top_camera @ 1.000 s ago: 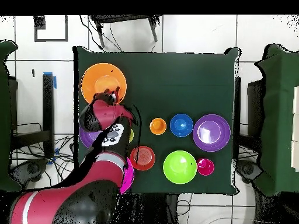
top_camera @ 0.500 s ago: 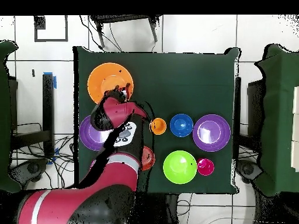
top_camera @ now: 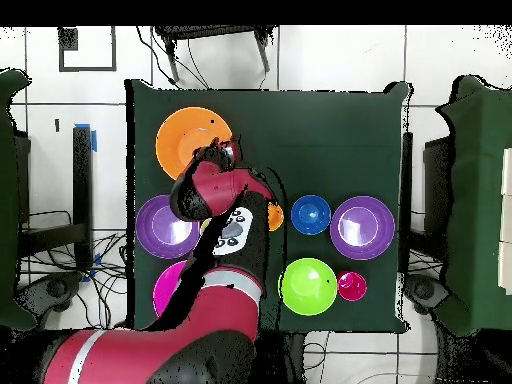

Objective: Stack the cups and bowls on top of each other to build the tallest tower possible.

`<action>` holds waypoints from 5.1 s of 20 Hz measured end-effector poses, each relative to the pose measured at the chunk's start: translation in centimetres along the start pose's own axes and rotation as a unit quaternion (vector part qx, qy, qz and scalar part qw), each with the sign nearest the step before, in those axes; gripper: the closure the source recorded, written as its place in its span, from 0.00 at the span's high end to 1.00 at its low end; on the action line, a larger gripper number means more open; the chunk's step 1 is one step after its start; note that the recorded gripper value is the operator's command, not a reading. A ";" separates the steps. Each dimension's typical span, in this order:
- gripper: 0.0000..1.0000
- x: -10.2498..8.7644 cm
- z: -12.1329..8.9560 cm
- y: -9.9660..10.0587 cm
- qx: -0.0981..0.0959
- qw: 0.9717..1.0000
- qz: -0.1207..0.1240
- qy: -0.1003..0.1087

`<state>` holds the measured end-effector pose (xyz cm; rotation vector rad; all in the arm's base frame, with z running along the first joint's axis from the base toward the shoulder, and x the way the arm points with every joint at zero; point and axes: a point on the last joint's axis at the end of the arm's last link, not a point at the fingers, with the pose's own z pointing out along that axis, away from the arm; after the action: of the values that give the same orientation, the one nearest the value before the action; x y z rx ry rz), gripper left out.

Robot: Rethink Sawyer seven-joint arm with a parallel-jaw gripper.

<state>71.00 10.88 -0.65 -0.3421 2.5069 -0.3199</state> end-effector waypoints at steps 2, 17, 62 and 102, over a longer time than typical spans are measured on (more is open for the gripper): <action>1.00 0.0 0.0 -0.5 0.002 1.000 -0.002 -0.001; 1.00 2.6 -1.1 -1.2 0.000 0.999 -0.015 0.038; 1.00 6.7 -0.1 9.0 -0.046 0.997 0.014 0.056; 1.00 3.0 -1.9 -1.7 0.035 0.998 -0.046 0.017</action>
<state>67.82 8.61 -0.20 -0.4278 2.5111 -0.4535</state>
